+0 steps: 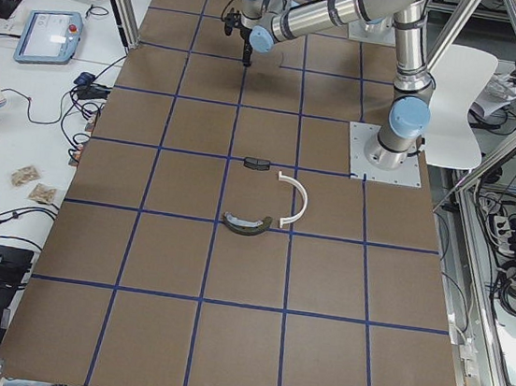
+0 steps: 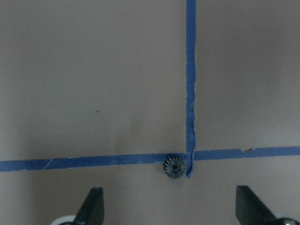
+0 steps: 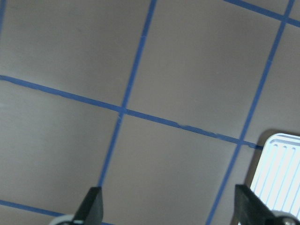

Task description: Place bearing gear from tray to pile

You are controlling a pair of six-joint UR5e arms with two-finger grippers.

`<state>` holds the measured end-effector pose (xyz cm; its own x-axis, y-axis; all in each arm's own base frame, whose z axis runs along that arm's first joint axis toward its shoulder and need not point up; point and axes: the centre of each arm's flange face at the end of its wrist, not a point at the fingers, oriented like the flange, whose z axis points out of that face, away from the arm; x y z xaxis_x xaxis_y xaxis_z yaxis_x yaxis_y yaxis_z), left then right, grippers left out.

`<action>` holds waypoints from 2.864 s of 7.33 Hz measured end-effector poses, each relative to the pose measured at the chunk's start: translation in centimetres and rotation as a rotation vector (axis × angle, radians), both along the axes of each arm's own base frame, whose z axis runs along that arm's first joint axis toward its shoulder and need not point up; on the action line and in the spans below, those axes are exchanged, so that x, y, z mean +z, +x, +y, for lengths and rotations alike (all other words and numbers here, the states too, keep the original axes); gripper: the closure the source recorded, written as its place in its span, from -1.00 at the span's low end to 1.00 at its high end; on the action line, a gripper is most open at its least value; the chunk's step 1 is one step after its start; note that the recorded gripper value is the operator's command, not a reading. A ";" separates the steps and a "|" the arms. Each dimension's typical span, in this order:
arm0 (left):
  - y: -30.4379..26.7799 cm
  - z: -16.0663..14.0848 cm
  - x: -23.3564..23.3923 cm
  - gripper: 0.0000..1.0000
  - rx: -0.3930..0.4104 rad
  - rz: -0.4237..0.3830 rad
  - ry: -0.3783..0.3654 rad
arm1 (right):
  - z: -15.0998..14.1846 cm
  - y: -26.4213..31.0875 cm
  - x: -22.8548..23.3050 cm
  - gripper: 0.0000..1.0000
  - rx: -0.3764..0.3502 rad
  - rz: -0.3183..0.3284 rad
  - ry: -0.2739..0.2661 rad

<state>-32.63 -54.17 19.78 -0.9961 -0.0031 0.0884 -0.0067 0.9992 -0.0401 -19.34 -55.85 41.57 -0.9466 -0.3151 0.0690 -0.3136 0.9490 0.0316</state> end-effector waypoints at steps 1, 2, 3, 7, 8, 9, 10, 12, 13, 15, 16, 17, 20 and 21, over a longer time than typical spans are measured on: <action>-0.7 0.2 -1.5 -0.64 -0.006 -0.010 0.015 | 0.0 -8.1 -4.3 -1.00 0.056 -0.009 0.002; -1.2 0.4 -2.5 -0.22 -0.013 -0.016 0.025 | 0.3 -14.6 -8.4 -1.00 0.110 -0.023 -0.026; -1.5 0.5 -3.2 0.33 -0.020 -0.019 0.030 | 0.5 -19.5 -11.8 -0.98 0.136 -0.039 -0.079; -2.1 -0.3 -2.5 1.00 -0.036 -0.009 0.000 | -2.6 -28.5 -17.7 -0.75 0.098 -0.030 -0.151; -2.1 -0.4 -2.4 1.00 -0.036 -0.008 -0.003 | -2.8 -29.2 -19.3 -0.68 0.071 -0.040 -0.141; -1.9 -0.6 -1.9 1.00 -0.034 -0.006 -0.012 | -2.5 -29.9 -20.7 -0.66 0.045 -0.052 -0.129; -1.2 -1.1 -0.5 1.00 -0.023 -0.003 -0.025 | -2.2 -30.5 -21.8 -0.64 0.027 -0.062 -0.121; 4.1 -2.9 2.2 1.00 0.006 -0.019 0.009 | -1.6 -31.2 -22.8 -0.52 0.015 -0.071 -0.116; 9.1 -3.6 3.2 1.00 -0.019 -0.051 0.037 | -1.5 -31.4 -23.0 -0.43 0.017 -0.074 -0.114; 20.4 -3.0 4.4 1.00 -0.138 -0.127 0.071 | -1.1 -31.7 -23.3 -0.35 0.016 -0.077 -0.111; 26.7 -2.0 4.7 1.00 -0.192 -0.141 0.082 | -0.9 -31.8 -23.5 -0.27 0.015 -0.079 -0.109; 33.3 -1.0 5.2 1.00 -0.239 -0.150 0.089 | -0.8 -31.9 -23.6 -0.17 0.014 -0.081 -0.108; 51.0 4.0 3.9 1.00 -0.322 -0.121 0.112 | -0.7 -32.0 -23.8 0.52 0.011 -0.084 -0.107; 54.0 5.7 2.7 1.00 -0.313 -0.097 0.108 | -0.7 -32.0 -23.7 0.78 0.012 -0.083 -0.107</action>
<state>21.35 -48.51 22.50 -0.9539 0.2999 0.0090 0.2996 0.9506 0.0809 -51.34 -56.54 17.87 -0.9467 -0.3213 0.0246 -0.3221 0.9418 -0.0964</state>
